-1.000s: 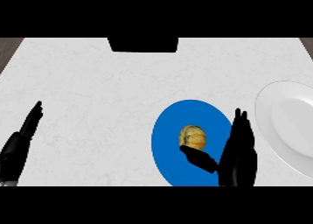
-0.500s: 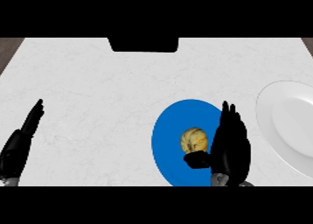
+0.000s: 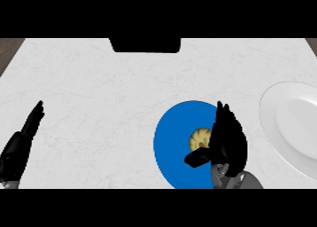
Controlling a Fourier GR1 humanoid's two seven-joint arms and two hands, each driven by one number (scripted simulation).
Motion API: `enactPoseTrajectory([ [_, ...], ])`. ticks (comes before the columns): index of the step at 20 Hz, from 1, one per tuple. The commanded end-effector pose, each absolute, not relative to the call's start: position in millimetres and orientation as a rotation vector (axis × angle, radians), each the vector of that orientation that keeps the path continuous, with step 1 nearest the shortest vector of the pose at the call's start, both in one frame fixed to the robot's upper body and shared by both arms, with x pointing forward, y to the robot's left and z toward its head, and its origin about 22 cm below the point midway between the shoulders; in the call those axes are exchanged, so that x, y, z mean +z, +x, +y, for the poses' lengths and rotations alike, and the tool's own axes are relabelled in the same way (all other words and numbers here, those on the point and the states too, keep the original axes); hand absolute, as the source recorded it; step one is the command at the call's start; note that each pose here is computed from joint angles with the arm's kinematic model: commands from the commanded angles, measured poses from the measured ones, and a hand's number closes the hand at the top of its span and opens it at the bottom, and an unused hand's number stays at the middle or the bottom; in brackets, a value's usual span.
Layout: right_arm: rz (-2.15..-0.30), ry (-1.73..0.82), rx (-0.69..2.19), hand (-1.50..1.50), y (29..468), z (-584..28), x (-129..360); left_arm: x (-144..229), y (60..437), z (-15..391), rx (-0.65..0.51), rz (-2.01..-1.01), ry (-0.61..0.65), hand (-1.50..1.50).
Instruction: Pick the squash from the plate and place it in the plate
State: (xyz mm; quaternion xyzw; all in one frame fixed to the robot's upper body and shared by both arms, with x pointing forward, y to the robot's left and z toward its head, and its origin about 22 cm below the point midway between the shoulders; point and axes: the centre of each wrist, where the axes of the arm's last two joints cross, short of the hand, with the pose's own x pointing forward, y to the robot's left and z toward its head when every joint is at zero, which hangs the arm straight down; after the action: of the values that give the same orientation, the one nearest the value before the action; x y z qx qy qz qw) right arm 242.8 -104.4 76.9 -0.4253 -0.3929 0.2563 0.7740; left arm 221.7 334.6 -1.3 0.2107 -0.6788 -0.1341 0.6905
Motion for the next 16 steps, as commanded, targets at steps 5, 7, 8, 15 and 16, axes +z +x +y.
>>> enactPoseTrajectory([
  [5, -0.599, -0.932, 0.513, -1.5, 255.5, -95.2, 80.7, 2.0, 216.4, 342.7, -0.298, -1.529, 0.45, 0.0],
  [7, -0.598, -0.933, 0.517, -1.5, 259.8, -92.9, 73.6, -14.7, 214.1, 344.5, -0.305, -1.513, 0.465, 0.0],
  [8, -0.61, -0.913, 0.507, -1.5, 261.6, -105.8, 80.5, -13.8, 208.3, 340.5, -0.317, -1.503, 0.462, 0.0],
  [15, -0.578, -0.893, 0.527, -1.5, 257.7, -102.1, 49.9, -8.2, 211.8, 351.7, -0.3, -1.517, 0.462, 0.0],
  [16, -0.592, -0.902, 0.534, -1.5, 262.7, -98.9, 58.9, -11.3, 213.4, 336.9, -0.29, -1.506, 0.479, 0.0],
])
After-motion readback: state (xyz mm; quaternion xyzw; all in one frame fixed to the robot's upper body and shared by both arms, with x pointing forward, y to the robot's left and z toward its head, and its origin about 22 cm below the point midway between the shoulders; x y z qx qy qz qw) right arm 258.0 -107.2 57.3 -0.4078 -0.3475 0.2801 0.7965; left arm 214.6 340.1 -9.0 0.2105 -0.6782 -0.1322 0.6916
